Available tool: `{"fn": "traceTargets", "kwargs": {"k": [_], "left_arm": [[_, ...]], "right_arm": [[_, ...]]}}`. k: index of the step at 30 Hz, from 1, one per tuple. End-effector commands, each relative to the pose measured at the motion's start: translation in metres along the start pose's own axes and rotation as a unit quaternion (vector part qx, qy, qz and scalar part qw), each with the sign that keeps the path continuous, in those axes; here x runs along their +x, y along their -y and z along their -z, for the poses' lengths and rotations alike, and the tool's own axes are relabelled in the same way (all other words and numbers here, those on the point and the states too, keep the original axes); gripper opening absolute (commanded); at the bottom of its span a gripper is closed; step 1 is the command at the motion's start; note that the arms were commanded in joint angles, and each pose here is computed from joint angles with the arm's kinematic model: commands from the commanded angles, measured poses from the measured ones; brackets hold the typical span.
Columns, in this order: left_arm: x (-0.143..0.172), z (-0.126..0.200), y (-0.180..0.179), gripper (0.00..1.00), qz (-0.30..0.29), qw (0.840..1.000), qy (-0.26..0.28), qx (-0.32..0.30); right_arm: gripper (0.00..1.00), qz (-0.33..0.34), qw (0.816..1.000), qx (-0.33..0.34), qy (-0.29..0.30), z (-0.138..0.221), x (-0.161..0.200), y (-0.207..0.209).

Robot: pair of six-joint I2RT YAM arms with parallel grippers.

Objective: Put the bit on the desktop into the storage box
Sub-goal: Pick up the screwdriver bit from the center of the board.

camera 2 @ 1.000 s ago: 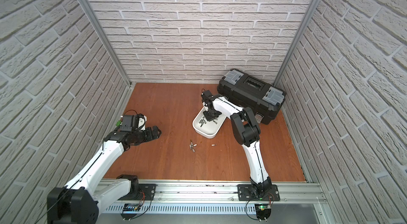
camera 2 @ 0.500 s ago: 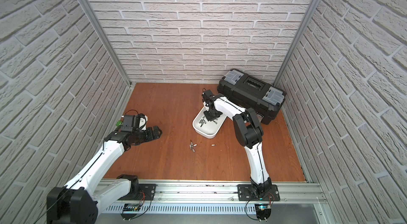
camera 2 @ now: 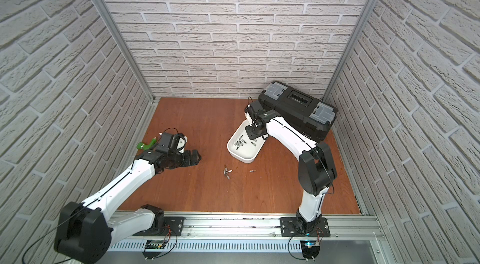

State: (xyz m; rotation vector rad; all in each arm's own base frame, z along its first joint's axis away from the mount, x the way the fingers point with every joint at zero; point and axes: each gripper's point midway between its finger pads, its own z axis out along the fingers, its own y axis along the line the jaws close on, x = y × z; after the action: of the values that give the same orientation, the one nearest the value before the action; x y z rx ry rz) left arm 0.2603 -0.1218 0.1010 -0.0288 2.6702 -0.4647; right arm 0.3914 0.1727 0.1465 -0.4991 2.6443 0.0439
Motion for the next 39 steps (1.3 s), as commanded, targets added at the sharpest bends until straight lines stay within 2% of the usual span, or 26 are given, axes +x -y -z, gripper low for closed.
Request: {"fn": "traceTargets", "kwargs": {"k": [1, 9, 17, 24, 32, 39], "left_arm": [[-0.013, -0.005, 0.018, 0.98, -0.023, 1.000, 0.011, 0.000], [-0.009, -0.025, 0.053, 0.97, -0.084, 0.996, -0.022, -0.021], [0.004, -0.048, 0.084, 0.83, -0.145, 0.986, -0.066, -0.043], [0.025, -0.058, 0.099, 0.67, -0.172, 0.979, -0.100, -0.051], [0.056, -0.068, 0.108, 0.51, -0.183, 0.972, -0.140, -0.050], [0.063, -0.076, 0.114, 0.44, -0.184, 0.970, -0.151, -0.045]], "right_arm": [[0.41, -0.020, 0.999, 0.004, 0.039, 0.020, -0.003, 0.002], [0.45, -0.035, 0.997, 0.032, 0.064, 0.050, 0.020, 0.017], [0.54, -0.070, 0.990, 0.069, 0.097, 0.073, 0.046, 0.038], [0.71, -0.104, 0.984, 0.091, 0.116, 0.086, 0.063, 0.053], [1.00, -0.128, 0.979, 0.088, 0.132, 0.089, 0.072, 0.059], [0.99, -0.135, 0.978, 0.087, 0.132, 0.090, 0.077, 0.063]]}}
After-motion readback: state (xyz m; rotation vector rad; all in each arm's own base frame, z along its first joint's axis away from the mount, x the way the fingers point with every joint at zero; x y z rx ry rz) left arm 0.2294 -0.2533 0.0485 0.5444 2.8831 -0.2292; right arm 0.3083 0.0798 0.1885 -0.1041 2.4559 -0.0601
